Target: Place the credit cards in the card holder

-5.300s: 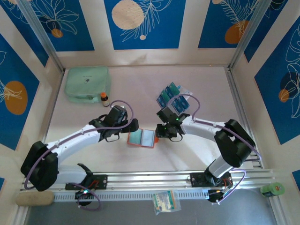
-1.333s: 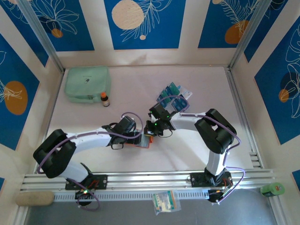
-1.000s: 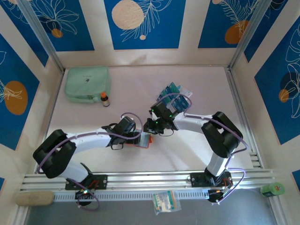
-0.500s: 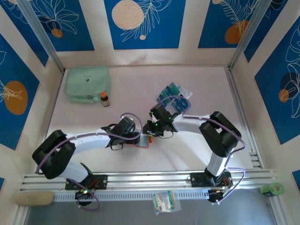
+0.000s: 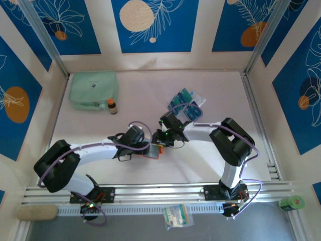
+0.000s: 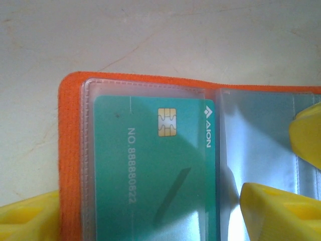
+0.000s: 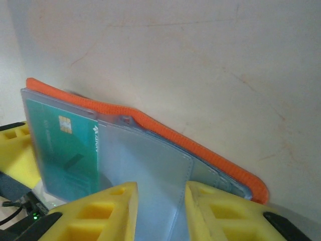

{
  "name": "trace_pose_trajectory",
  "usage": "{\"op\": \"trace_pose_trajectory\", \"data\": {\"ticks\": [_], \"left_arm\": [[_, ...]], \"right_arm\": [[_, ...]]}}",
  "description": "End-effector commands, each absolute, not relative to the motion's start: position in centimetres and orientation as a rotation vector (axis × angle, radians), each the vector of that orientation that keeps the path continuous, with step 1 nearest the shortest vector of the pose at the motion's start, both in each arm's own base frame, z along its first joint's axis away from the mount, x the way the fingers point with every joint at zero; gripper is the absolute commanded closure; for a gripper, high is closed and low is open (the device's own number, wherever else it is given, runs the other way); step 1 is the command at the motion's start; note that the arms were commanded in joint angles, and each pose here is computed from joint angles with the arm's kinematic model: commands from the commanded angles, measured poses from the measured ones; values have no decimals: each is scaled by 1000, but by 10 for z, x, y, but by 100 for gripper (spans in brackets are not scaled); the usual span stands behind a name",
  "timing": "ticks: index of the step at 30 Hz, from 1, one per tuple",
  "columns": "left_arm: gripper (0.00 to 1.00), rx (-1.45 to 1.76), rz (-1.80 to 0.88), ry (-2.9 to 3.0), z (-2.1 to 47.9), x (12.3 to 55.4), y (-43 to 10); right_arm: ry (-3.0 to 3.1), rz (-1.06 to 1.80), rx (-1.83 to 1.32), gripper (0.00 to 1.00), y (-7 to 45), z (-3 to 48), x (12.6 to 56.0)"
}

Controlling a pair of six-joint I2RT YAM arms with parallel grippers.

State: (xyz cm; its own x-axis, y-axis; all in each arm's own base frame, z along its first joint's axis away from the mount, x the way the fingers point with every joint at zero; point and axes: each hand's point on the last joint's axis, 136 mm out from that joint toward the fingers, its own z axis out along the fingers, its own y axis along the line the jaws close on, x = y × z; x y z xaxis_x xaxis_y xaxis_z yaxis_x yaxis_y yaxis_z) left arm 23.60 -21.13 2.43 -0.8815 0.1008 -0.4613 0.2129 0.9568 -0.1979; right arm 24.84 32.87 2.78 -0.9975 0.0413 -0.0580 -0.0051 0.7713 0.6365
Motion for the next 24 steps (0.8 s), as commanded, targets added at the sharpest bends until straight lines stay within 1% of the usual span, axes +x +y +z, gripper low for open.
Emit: {"op": "trace_pose_trajectory", "data": {"ticks": [1, 14, 21, 24], "left_arm": [[22, 230, -318, 2670, 18, 228, -206], [22, 226, -325, 2659, 21, 228, -206], [14, 216, -307, 2645, 26, 231, -203], [13, 215, -298, 2644, 25, 230, -201]], "right_arm": [[2921, 1118, 67, 68, 333, 23, 246], [2890, 1219, 70, 69, 341, 35, 250], [2874, 1247, 69, 70, 345, 42, 252], [2870, 1252, 65, 70, 345, 44, 252]]}}
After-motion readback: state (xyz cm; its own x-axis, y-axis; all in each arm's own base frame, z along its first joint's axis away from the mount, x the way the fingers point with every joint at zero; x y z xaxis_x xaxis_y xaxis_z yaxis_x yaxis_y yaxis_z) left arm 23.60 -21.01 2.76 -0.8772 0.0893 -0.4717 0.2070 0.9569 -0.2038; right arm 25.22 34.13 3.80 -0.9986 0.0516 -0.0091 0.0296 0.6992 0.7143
